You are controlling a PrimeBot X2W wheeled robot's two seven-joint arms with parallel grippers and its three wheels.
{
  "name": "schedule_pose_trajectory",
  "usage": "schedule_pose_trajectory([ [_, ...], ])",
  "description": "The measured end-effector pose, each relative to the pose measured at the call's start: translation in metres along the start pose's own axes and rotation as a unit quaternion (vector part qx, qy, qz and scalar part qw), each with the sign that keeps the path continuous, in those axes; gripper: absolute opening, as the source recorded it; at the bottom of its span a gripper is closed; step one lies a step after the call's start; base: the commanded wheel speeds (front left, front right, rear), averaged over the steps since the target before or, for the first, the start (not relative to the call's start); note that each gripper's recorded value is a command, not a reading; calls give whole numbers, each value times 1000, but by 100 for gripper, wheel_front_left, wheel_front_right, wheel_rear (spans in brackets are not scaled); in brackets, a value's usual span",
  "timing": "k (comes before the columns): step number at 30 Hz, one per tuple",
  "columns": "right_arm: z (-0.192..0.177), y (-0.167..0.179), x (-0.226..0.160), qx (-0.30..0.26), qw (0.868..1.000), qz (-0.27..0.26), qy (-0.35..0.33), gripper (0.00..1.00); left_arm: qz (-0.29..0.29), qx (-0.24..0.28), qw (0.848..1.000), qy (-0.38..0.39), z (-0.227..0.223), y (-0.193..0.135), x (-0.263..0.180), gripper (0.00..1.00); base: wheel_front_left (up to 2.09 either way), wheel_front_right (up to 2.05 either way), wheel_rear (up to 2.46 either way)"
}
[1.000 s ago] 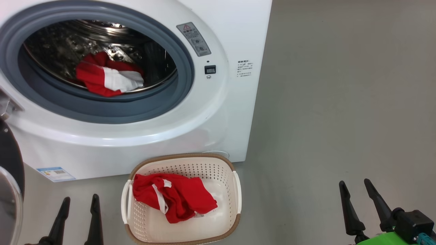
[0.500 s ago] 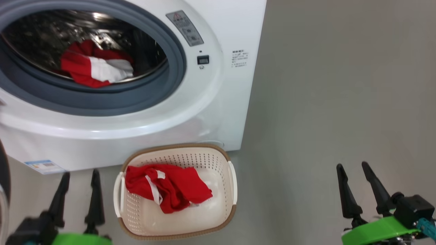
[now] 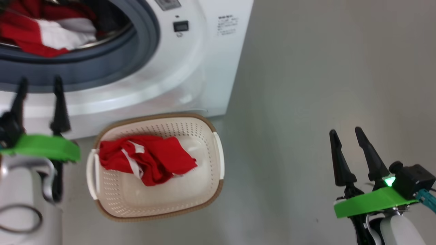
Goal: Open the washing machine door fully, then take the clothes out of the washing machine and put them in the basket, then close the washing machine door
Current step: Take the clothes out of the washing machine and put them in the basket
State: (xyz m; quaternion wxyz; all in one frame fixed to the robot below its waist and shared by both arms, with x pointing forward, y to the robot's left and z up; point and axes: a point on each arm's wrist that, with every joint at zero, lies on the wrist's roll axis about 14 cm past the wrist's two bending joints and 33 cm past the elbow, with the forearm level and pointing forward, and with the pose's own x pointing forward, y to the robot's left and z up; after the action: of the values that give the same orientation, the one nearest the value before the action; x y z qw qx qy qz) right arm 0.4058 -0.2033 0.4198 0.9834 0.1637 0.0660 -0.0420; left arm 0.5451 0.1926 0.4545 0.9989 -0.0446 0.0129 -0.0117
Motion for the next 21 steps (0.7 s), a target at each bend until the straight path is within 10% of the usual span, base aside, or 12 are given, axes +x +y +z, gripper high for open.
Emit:
schedule_pose_trajectory([
  [21,-19,-33,18,-3,999,-45,23,100,21,55,997,47,-41,-4,133,100,0,0,0],
])
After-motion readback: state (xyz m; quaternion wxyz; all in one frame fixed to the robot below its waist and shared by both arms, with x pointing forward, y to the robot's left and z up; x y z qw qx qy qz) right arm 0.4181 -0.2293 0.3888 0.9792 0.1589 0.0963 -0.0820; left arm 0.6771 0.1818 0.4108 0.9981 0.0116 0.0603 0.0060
